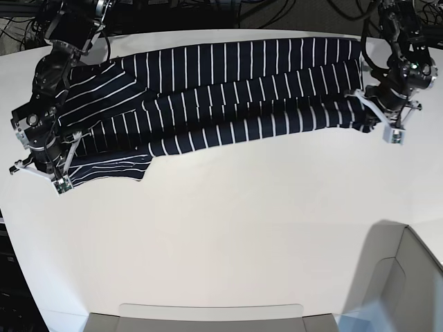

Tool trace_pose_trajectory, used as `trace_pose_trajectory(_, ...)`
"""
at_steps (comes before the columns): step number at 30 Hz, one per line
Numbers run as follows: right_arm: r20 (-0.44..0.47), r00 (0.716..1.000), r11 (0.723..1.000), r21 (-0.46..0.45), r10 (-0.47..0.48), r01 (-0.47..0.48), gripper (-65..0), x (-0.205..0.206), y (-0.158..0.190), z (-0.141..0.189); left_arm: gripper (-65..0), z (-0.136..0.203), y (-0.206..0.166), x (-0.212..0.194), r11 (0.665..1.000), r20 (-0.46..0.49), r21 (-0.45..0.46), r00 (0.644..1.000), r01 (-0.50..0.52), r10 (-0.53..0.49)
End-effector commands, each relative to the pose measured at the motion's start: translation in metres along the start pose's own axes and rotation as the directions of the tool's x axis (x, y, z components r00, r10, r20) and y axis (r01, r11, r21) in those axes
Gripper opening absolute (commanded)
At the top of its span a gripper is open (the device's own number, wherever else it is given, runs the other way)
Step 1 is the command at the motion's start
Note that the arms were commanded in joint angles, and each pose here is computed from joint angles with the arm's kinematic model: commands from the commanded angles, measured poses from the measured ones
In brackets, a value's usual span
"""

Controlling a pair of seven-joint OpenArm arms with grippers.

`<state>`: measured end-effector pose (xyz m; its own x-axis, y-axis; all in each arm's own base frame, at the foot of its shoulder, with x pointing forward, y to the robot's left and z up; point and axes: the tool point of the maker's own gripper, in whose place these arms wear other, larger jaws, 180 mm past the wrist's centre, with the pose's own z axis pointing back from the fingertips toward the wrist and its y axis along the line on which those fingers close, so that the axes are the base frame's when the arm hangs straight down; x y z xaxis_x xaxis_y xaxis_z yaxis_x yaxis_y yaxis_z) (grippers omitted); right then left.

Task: Fold the T-shirt properly
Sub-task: 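Lay the folded hem down and pull the strip toward the arms, then grip both ends of the long strip and stretch it flat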

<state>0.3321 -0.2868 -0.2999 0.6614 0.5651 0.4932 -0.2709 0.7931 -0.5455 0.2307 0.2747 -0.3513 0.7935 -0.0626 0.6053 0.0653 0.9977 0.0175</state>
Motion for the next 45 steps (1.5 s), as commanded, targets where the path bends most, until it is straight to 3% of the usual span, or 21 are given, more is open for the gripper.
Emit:
trace_pose_trajectory(1, 0.026, 0.999, 0.999, -0.026, 0.022, -0.021, -65.0, 0.006, -0.009, 0.006, -65.0, 0.007, 0.009, 0.009, 0.999, 0.020, 0.027, 1.000, 0.021, -0.021)
trace_pose_trajectory(9, -0.019, 0.999, 1.000, -0.001, 0.029, -0.029, -65.0, -0.023, 0.013, 0.019, -65.0, 0.024, 0.001, -0.011, 0.998, -0.024, 0.030, 0.998, 0.063, -0.063)
trace_pose_trajectory(19, -0.054, 0.998, 0.997, -0.062, -0.044, 0.041, -65.0, -0.045, -0.001, 0.032, -65.0, 0.026, -0.010, -0.047, 1.000, -0.098, 0.005, 0.995, 0.026, -0.026)
trace_pose_trajectory(31, -0.137, 0.990, 0.999, -0.050, -0.022, 0.015, -65.0, -0.072, 0.010, 0.034, -64.5, 0.026, -0.013, -0.072, 1.000, -0.164, -0.006, 0.986, 0.015, -0.016)
trace_pose_trajectory(36, -0.136, 0.990, 0.999, -0.043, -0.034, 0.029, -65.0, -0.071, 0.015, 0.033, -42.9, 0.028, -0.015, -0.073, 1.000, -0.157, -0.010, 0.987, 0.017, -0.018)
trace_pose_trajectory(42, -0.136, 0.990, 0.999, -0.038, -0.035, 0.030, -50.2, -0.072, 0.017, 0.033, -42.1, 0.027, -0.018, -0.078, 1.000, -0.166, -0.011, 0.986, -0.013, 0.011)
trace_pose_trajectory(45, -0.137, 0.990, 0.999, -0.035, -0.036, 0.031, -46.5, -0.073, 0.018, 0.032, -42.1, 0.026, -0.020, -0.081, 1.000, -0.177, -0.017, 0.984, -0.019, 0.015)
